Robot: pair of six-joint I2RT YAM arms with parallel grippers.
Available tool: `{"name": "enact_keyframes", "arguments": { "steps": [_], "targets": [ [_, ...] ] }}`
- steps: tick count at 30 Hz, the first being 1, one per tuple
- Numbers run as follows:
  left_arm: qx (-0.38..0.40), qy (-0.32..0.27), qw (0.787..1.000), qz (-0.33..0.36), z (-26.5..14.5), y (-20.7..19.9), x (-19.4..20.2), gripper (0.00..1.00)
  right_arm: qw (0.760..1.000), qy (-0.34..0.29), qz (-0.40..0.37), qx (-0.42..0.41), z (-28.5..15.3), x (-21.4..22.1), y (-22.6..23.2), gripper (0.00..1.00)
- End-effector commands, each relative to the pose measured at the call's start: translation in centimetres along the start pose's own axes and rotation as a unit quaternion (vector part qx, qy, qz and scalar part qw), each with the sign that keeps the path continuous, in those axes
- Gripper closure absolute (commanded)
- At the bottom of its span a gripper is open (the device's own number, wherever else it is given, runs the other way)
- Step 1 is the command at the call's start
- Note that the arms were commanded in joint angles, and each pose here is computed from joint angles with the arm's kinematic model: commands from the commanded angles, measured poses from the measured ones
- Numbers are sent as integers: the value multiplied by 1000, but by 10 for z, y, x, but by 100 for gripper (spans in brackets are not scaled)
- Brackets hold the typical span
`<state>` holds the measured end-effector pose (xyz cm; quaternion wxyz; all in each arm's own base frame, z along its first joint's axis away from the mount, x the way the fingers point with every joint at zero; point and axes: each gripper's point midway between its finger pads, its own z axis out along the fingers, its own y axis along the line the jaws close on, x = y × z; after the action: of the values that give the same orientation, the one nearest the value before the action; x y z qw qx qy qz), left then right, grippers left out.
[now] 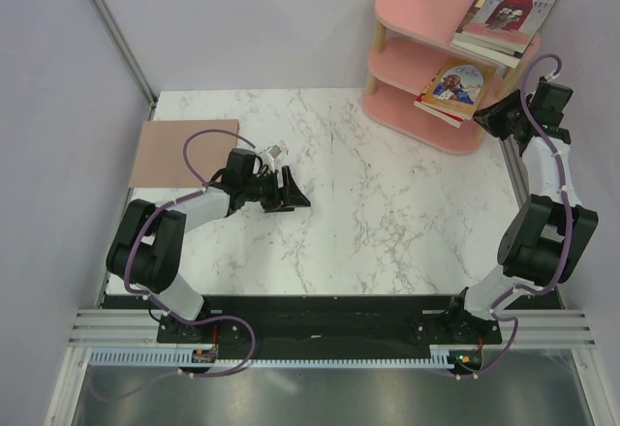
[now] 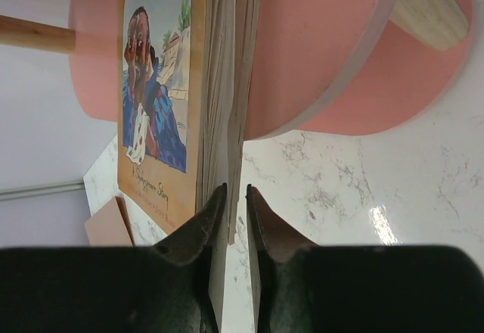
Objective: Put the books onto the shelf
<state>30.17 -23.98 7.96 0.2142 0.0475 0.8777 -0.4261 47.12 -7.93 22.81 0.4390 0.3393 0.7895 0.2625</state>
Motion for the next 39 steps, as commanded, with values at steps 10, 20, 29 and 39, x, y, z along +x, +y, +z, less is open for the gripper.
{"name": "enact_keyframes", "arguments": {
  "steps": [10, 20, 29, 39],
  "targets": [
    [3, -3, 1000, 28, 3, 2, 1, 23, 1000, -23, -11, -2, -7, -11, 12, 77],
    [2, -3, 1000, 29, 4, 3, 0, 23, 996, -67, -64, -6, -61, -20, 41, 77],
    [4, -3, 1000, 27, 4, 2, 0, 23, 993, 0, -112, -38, -55, 48, 72, 77],
    [6, -5, 1000, 29, 3, 0, 0, 23, 988, 45, -144, -25, -10, 103, 77, 78]
  ]
}}
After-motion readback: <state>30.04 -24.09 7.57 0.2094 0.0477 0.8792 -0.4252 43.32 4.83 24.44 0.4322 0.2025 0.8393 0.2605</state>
